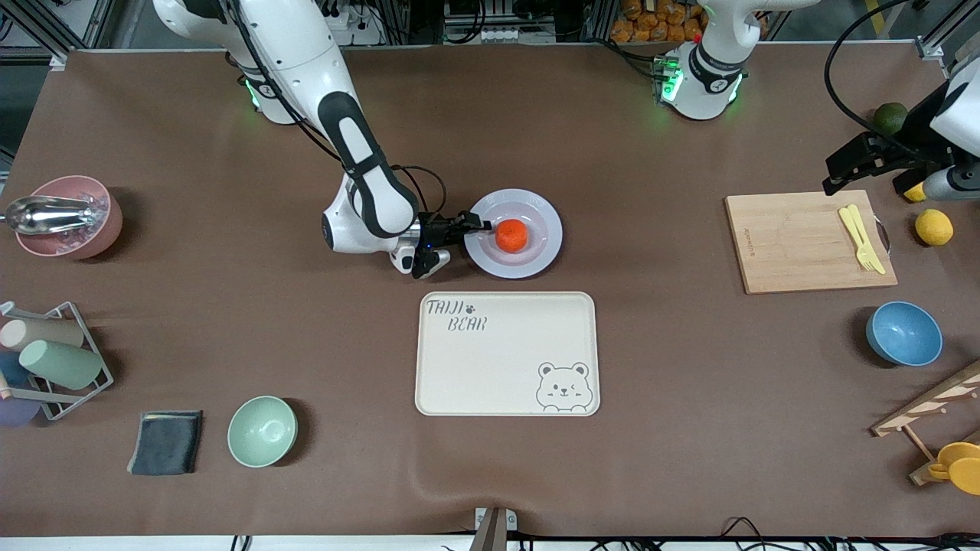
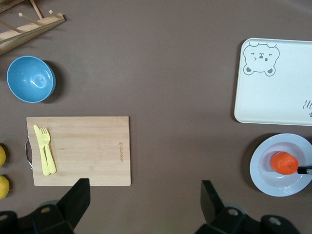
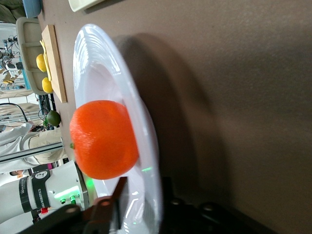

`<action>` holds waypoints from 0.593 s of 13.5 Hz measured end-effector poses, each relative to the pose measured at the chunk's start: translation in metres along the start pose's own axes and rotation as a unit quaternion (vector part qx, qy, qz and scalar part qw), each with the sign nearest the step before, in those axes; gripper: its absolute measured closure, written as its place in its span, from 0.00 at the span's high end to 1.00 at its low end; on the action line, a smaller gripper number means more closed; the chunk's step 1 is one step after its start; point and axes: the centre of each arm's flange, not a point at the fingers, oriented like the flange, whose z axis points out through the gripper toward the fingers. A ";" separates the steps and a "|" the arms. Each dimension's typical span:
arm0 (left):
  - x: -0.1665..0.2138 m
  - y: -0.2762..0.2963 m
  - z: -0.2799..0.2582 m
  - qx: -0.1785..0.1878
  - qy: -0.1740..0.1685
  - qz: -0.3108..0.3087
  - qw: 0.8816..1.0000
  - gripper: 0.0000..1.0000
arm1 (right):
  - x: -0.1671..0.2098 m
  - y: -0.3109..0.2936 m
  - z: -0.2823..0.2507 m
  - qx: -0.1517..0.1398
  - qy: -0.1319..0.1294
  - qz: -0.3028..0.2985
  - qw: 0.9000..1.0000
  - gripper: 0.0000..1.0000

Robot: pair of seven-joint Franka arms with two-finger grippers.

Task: Place orange and plate with both arms
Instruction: 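Slide the plate with the right gripper onto the bear tray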

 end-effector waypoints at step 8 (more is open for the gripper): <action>-0.001 0.000 0.000 0.000 -0.004 0.000 1.000 1.00 | 0.023 -0.019 -0.016 0.017 0.021 -0.017 1.000 0.11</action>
